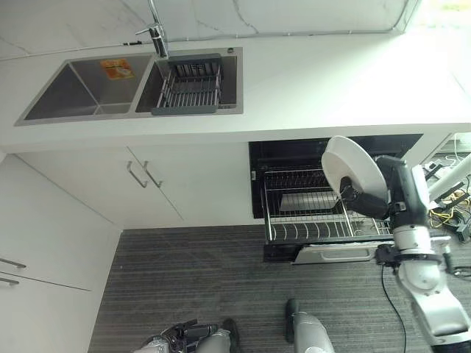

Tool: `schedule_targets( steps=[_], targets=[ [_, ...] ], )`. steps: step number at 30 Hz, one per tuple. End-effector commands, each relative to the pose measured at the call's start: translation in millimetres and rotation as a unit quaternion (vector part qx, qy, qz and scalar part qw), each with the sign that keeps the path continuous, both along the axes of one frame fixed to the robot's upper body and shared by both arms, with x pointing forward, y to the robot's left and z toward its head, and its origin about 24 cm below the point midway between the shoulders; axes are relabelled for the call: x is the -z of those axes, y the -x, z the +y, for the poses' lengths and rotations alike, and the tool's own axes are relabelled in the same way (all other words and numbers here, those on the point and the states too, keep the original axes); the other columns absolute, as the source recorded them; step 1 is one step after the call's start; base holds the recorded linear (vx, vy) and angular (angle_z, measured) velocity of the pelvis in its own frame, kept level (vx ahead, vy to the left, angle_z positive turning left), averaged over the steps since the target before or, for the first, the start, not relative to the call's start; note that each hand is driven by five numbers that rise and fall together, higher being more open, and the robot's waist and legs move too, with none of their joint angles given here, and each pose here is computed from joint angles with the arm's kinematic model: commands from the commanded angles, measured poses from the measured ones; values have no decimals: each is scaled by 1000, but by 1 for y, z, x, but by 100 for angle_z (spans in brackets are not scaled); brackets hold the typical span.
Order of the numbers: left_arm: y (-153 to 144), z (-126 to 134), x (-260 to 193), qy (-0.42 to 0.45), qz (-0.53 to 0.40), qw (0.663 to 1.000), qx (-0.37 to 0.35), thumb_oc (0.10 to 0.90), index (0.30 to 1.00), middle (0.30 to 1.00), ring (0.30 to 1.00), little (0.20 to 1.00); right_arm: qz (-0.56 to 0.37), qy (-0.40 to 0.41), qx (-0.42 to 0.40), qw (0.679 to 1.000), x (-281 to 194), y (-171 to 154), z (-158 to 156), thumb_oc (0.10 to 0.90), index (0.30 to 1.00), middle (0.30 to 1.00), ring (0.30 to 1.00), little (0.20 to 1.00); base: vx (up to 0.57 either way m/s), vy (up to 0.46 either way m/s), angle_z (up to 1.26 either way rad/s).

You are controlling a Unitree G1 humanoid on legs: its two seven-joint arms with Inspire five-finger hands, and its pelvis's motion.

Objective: Place the dishes in the dishwasher.

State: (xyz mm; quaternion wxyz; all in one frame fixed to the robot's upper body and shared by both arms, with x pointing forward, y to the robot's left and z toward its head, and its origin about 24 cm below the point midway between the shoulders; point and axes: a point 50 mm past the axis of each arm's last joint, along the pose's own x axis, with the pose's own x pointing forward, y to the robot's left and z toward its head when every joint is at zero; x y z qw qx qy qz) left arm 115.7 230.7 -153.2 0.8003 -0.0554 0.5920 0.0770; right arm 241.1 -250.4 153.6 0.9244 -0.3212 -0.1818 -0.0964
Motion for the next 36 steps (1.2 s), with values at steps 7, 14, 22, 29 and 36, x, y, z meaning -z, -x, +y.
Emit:
schedule_targets(
  steps=[7,14,22,29,36],
  targets=[
    [97,-7,18,-20,158,983,89,800,900,900,900,900,-210,249,1,945,-92,15,10,400,300,300,300,300,27,-34,37],
    [99,10,15,-39,164,982,81,800,900,900,900,900,-214,325,-36,920,-79,3,24,400,300,300,300,300,62,51,-2],
    [108,21,12,-54,175,980,74,800,900,900,900,900,-228,333,-61,913,-66,2,37,400,300,300,300,300,48,42,21],
    [107,21,12,-55,170,981,75,800,900,900,900,900,-247,330,-55,910,-49,3,41,400,300,300,300,300,15,10,-2],
    [101,27,10,-65,162,980,91,800,900,900,900,900,-214,320,-15,923,-15,-17,26,400,300,300,300,300,6,2,0]
  ],
)
